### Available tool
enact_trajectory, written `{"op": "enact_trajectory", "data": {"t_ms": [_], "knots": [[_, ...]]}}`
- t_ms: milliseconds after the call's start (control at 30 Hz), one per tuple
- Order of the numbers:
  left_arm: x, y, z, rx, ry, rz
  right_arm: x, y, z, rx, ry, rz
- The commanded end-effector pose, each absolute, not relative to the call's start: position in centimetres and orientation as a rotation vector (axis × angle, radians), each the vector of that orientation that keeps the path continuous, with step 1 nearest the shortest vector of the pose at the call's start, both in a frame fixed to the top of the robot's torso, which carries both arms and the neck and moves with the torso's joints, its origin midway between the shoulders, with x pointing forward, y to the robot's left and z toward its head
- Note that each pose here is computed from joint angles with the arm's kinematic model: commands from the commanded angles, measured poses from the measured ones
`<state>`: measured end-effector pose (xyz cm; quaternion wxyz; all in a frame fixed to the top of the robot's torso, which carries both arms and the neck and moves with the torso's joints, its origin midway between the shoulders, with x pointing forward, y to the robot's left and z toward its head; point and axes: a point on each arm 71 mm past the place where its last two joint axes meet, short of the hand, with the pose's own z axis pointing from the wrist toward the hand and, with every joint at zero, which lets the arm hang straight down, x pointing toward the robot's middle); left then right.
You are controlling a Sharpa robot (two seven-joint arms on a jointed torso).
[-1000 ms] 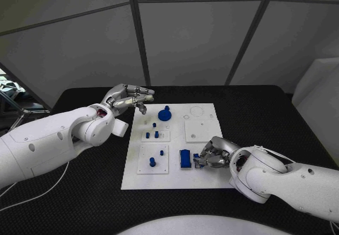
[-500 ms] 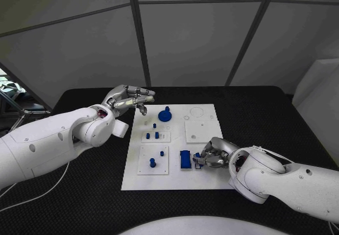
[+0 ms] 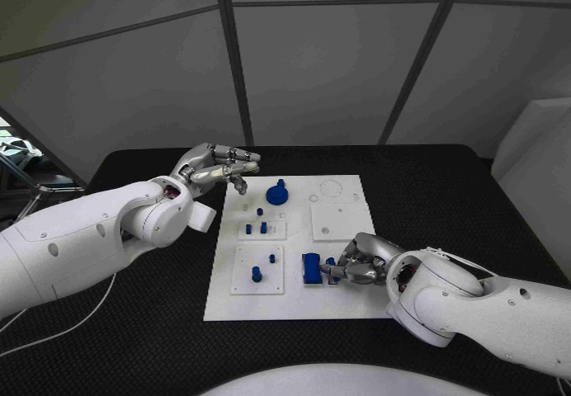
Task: Assemble the parts on the task board
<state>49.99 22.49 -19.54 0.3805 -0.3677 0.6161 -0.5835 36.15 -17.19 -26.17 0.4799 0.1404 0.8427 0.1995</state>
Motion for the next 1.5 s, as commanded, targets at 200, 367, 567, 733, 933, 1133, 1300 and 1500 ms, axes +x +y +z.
{"op": "enact_trajectory", "data": {"t_ms": [200,367,567,733,933,1133,1300,1500], "knots": [[50.0,22.4,-19.4,-0.938,1.577,-1.503,36.0,-16.9,-25.8,0.308,2.034,0.505],[50.0,22.4,-19.5,-0.938,1.577,-1.501,35.8,-17.0,-25.6,0.303,2.025,0.508],[50.0,22.4,-19.5,-0.939,1.577,-1.501,35.7,-17.3,-25.5,0.294,2.023,0.498],[50.0,22.4,-19.5,-0.939,1.577,-1.501,35.8,-17.7,-25.5,0.281,2.022,0.487],[50.0,22.4,-19.5,-0.939,1.576,-1.501,36.0,-18.1,-25.4,0.277,1.986,0.505],[50.1,22.4,-19.5,-0.938,1.574,-1.502,36.7,-18.7,-25.6,0.267,1.967,0.508],[50.1,22.3,-19.5,-0.938,1.574,-1.503,36.9,-18.5,-25.8,0.262,1.968,0.509],[50.1,22.4,-19.5,-0.939,1.573,-1.5,36.9,-18.4,-25.7,0.259,1.957,0.515]]}}
